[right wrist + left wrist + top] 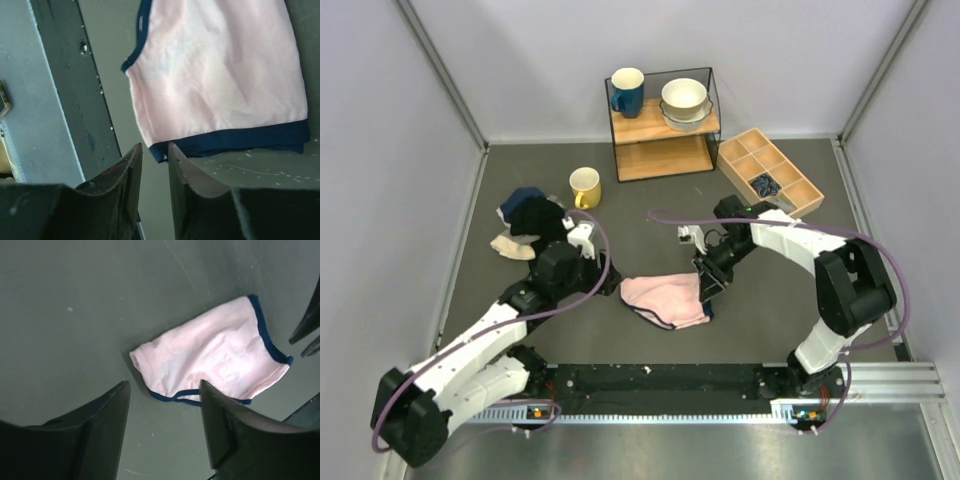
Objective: Roll the underwear
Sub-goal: Fold the underwear at the center of the board.
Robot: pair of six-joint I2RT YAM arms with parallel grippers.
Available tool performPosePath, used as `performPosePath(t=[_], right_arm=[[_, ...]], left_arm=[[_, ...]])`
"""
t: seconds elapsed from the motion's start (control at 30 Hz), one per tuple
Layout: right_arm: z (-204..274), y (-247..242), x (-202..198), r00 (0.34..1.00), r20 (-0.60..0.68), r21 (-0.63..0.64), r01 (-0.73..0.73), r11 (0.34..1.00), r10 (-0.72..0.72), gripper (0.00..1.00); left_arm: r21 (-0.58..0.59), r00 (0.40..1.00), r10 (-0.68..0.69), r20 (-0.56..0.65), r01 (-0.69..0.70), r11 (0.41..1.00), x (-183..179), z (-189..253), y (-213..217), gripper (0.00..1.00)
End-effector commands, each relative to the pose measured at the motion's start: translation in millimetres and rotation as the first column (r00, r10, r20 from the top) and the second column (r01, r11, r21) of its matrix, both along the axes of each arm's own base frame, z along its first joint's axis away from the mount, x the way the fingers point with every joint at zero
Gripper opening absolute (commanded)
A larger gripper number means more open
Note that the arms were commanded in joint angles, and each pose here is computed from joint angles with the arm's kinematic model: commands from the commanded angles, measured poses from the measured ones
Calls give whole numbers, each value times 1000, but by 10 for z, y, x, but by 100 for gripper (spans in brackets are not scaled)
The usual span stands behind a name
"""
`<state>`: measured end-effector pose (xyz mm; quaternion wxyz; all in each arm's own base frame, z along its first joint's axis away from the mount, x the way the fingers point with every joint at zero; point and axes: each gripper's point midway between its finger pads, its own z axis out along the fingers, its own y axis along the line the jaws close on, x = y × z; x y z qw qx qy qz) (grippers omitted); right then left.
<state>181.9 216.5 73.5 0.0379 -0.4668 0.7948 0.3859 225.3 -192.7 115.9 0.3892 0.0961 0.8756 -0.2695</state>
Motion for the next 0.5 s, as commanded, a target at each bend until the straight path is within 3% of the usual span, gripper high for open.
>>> performPosePath(t=[0.0, 0.07, 0.17, 0.23, 0.33, 0.47], right_arm=[[541, 130, -18, 974, 192, 164, -155, 974, 123, 30], [592, 117, -75, 946, 267, 175, -235, 956, 184, 36], [639, 136, -261, 851, 426, 187, -415, 890, 307, 49], [589, 146, -449, 741, 540, 190, -570, 799, 400, 59], [447, 174, -638, 607, 618, 136, -709, 692, 500, 62], [177, 297, -537, 494, 654, -38, -735, 677, 573, 59]], left_arm=[[-16, 981, 89, 174, -88, 996, 127, 496, 234, 87], [-28, 955, 135, 263, -132, 991, 159, 718, 362, 98], [-29, 920, 106, 378, -103, 994, 126, 1036, 425, 98], [18, 908, 73, 412, -88, 996, 83, 1119, 484, 97], [90, 919, 44, 393, -86, 992, 44, 1156, 554, 95], [104, 951, -21, 309, -12, 994, -55, 1007, 456, 86]])
